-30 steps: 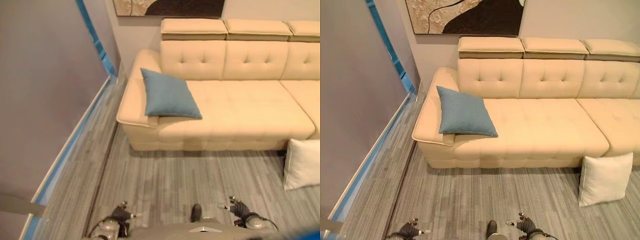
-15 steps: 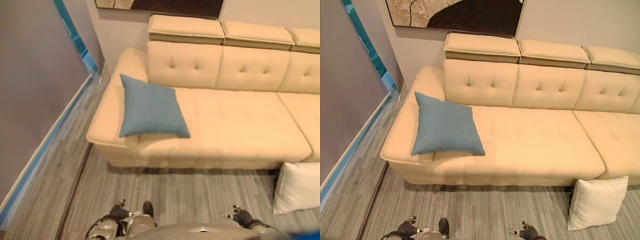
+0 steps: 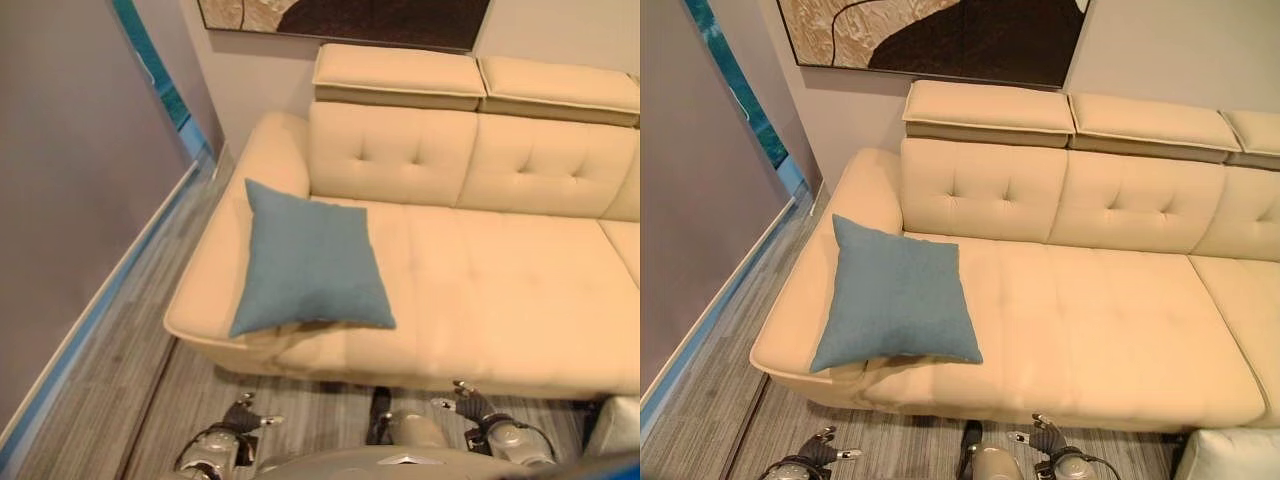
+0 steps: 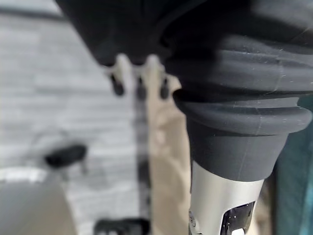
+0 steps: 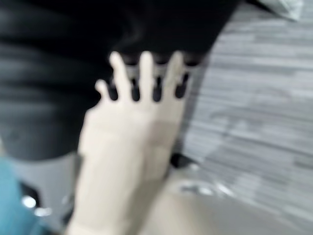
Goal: Pick up all the scattered cushions and arrange them neatly on the sofa.
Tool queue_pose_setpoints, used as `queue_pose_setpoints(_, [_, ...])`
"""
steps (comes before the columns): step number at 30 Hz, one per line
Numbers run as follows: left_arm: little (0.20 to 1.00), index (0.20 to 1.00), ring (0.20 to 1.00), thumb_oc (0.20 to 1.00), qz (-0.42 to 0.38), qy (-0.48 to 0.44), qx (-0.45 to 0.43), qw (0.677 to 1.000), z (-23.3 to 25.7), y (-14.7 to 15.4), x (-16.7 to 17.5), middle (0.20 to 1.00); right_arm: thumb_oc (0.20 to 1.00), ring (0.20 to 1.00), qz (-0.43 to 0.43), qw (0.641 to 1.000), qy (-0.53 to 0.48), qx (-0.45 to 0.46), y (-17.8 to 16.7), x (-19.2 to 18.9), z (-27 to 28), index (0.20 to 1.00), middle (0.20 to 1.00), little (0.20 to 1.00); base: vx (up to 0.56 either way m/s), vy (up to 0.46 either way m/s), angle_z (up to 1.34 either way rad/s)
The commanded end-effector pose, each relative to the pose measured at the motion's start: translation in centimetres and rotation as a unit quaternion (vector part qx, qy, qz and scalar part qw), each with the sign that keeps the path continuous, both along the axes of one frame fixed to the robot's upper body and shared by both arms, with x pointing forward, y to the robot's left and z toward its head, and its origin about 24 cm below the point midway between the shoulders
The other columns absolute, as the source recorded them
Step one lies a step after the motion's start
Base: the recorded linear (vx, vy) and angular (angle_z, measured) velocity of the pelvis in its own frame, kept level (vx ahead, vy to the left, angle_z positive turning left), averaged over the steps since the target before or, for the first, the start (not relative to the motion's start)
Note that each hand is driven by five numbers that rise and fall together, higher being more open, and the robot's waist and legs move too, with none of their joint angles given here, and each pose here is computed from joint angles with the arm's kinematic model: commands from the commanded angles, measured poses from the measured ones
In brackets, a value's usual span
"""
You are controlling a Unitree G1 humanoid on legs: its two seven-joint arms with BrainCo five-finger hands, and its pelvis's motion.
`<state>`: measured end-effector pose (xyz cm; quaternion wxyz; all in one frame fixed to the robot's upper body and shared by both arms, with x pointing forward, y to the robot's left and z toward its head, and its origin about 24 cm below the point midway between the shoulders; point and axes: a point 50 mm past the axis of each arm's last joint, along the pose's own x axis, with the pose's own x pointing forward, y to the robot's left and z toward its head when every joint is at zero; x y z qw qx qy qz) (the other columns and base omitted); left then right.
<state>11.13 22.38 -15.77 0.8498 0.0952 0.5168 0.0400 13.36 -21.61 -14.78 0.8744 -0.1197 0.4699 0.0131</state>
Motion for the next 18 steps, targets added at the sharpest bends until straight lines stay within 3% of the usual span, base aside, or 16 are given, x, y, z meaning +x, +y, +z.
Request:
queue_pose_setpoints(1, [1.0,1.0,1.0,1.0,-0.001,-0.062,0.015,0.998,1.3,1.0,2.7,1.0,1.0,1.0,-0.011,0.999,-0.047,0.001,-0.3,1.6,0.9,1.0,1.0,1.0,0.16,-0.115,0.5])
queue_pose_setpoints(10, [1.0,1.0,1.0,1.0,0.018,-0.212,0.004,0.977,4.8,1.7,7.1,1.0,1.0,1.0,-0.004,0.991,-0.135,-0.007,-0.9,4.6,3.3,1.0,1.0,1.0,0.11,0.083,0.13])
queue_pose_setpoints(18, [1.0,1.0,1.0,1.0,-0.04,-0.289,0.015,0.957,7.9,2.2,8.6,1.0,1.0,1.0,-0.014,0.987,-0.158,-0.028,-2.2,5.7,4.3,1.0,1.0,1.0,0.05,0.203,-0.04])
